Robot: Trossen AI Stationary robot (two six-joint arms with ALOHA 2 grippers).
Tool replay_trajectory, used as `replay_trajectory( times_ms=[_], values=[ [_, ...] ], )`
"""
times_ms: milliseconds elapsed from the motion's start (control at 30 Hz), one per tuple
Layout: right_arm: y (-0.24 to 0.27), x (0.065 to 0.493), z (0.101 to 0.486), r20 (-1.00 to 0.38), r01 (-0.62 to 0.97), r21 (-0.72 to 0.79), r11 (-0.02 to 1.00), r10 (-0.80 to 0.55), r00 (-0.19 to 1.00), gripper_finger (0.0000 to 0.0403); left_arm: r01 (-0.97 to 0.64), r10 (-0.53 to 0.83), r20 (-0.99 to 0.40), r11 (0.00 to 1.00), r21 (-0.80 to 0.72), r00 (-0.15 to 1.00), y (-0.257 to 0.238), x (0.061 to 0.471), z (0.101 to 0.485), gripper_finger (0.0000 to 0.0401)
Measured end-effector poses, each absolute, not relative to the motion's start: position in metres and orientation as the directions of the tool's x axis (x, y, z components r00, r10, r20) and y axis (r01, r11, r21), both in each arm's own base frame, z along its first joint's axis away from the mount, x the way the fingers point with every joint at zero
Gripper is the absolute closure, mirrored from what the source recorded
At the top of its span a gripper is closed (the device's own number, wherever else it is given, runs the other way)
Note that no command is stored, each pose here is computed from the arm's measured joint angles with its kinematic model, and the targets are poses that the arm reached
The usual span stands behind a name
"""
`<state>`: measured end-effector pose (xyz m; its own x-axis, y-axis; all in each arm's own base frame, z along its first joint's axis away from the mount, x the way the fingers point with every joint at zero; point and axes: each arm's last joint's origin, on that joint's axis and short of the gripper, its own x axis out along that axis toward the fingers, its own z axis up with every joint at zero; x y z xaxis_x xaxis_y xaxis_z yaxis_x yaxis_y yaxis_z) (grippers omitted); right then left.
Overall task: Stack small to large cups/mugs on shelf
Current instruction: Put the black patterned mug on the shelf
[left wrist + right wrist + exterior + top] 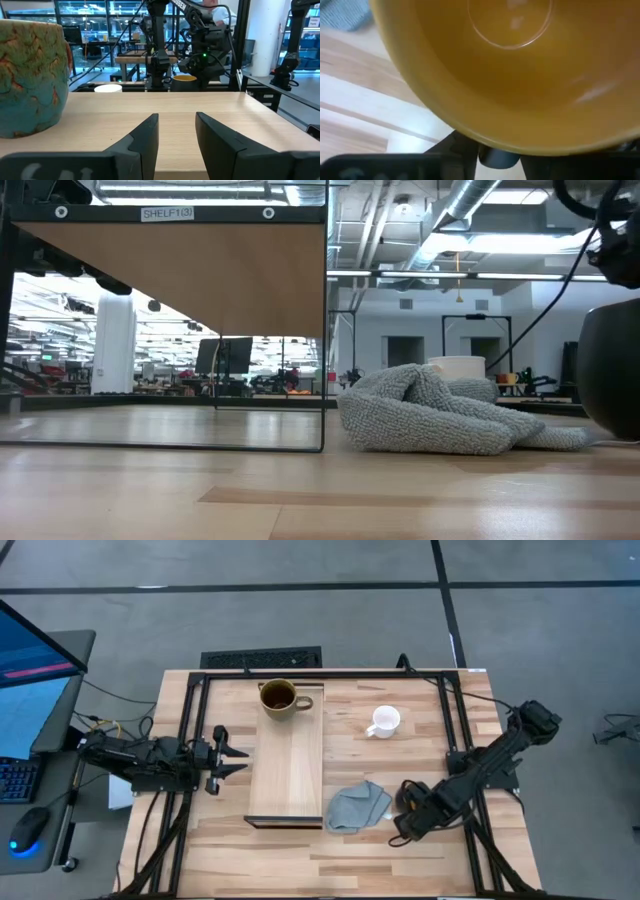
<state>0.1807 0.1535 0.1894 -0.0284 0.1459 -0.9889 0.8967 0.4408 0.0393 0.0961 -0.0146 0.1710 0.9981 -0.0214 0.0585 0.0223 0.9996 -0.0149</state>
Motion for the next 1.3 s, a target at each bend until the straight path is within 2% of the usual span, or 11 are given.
replay_trajectory(
  times_ms=[200,567,800,967,1133,1300],
  values=[
    [0.149,0.182,0.19,-0.99,0.872,0.034,0.488,0.136,-0.038,0.0323,0.022,-0.021,0.058,1.0,-0.015,0.998,-0.015,0.096,0.171,0.0282],
    [0.141,0.184,0.191,-0.989,0.821,0.032,0.57,0.135,-0.055,0.0323,0.022,-0.021,0.058,1.0,-0.015,0.998,-0.015,0.096,0.171,0.0282],
    [0.125,0.189,0.2,-0.991,0.792,0.07,0.606,0.136,-0.016,0.0323,0.023,-0.022,0.058,1.0,-0.015,0.998,-0.015,0.096,0.171,0.0282],
    [0.109,0.192,0.203,-0.992,0.763,0.057,0.644,0.125,-0.032,0.0323,0.022,-0.022,0.058,1.0,-0.015,0.998,-0.015,0.096,0.171,0.0282],
    [0.093,0.195,0.218,-0.994,0.729,-0.009,0.684,0.071,-0.079,0.0323,0.023,-0.022,0.059,1.0,-0.015,0.998,-0.015,0.096,0.171,0.0282],
    [0.079,0.205,0.242,-0.998,0.691,-0.018,0.723,0.024,-0.052,0.0323,0.023,-0.022,0.058,1.0,-0.015,0.998,-0.015,0.096,0.171,0.0282]
  ],
)
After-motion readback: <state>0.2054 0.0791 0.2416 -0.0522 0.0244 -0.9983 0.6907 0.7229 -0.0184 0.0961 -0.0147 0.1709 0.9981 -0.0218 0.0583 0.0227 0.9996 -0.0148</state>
